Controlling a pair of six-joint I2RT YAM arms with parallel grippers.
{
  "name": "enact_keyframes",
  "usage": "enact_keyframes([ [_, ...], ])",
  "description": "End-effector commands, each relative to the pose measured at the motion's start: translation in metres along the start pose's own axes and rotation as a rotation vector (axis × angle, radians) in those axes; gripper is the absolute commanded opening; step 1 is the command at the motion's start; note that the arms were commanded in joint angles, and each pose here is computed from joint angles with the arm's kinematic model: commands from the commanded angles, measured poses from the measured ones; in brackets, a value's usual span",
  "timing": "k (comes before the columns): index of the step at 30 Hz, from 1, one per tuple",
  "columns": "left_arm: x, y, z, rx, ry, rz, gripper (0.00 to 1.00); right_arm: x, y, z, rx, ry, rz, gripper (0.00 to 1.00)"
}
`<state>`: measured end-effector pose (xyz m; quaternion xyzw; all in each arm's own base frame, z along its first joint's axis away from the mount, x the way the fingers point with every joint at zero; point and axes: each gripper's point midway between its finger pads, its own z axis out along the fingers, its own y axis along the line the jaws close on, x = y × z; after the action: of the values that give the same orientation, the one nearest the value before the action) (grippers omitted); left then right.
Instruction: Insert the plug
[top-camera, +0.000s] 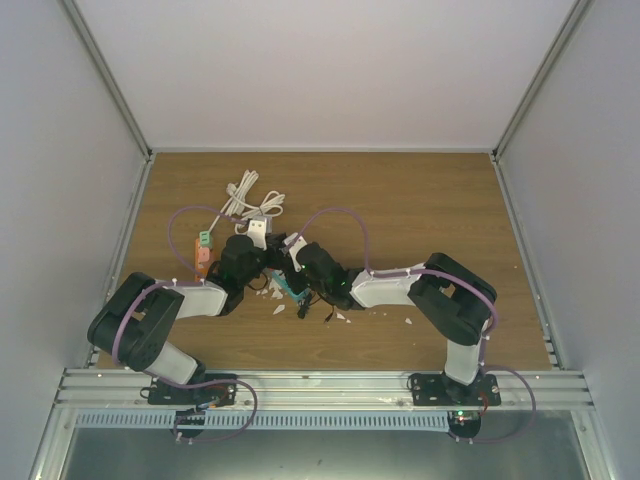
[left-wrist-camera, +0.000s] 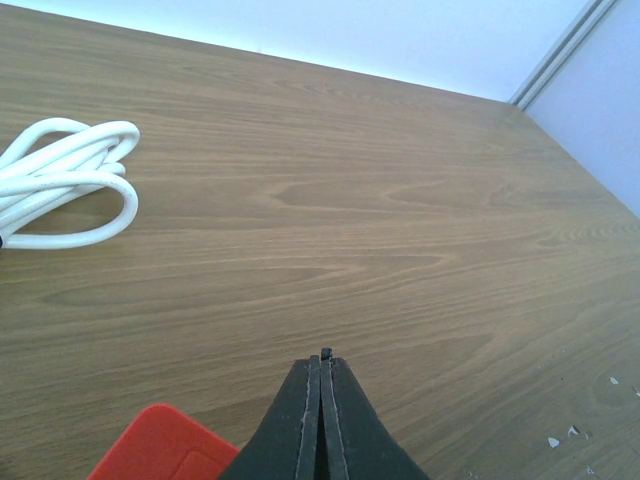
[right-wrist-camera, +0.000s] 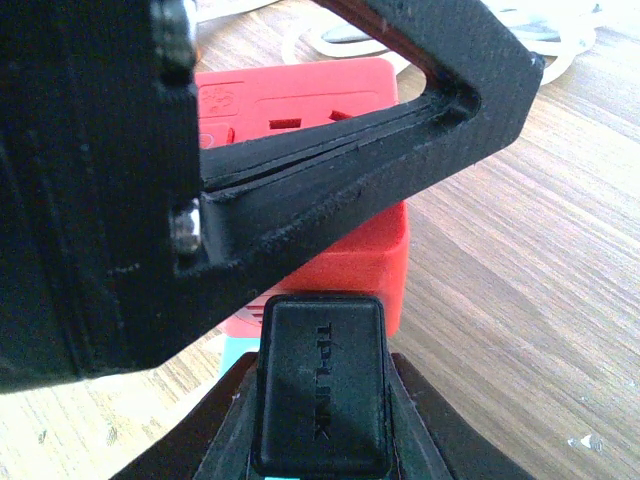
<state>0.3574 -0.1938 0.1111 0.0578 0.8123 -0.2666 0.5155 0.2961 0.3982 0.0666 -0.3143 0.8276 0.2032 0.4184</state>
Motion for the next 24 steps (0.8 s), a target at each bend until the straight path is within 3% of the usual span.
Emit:
enact_keyframes([
  [1, 0.099, 0.03, -0.014, -0.114, 0.336, -0.016, 0.0, 0.135, -0.015, 0.0, 0.028, 0.433, -0.059, 0.01],
  [7, 0.099, 0.027, -0.014, -0.102, 0.334, -0.004, 0.0, 0.137, -0.016, 0.0, 0.032, 0.443, -0.065, 0.01],
  [13, 0.097, 0.023, -0.016, -0.083, 0.327, 0.001, 0.0, 0.131, 0.002, -0.004, -0.148, 0.415, 0.052, 0.0],
  [17, 0.097, 0.024, -0.017, -0.086, 0.325, 0.001, 0.0, 0.132, -0.027, -0.004, 0.082, 0.419, -0.036, 0.01],
  [20, 0.097, 0.024, -0.016, -0.085, 0.325, 0.001, 0.0, 0.123, -0.021, -0.01, 0.052, 0.37, -0.026, 0.0],
  [24, 0.099, 0.024, -0.016, -0.085, 0.332, -0.001, 0.0, 0.122, -0.031, -0.011, 0.144, 0.373, -0.075, 0.0],
])
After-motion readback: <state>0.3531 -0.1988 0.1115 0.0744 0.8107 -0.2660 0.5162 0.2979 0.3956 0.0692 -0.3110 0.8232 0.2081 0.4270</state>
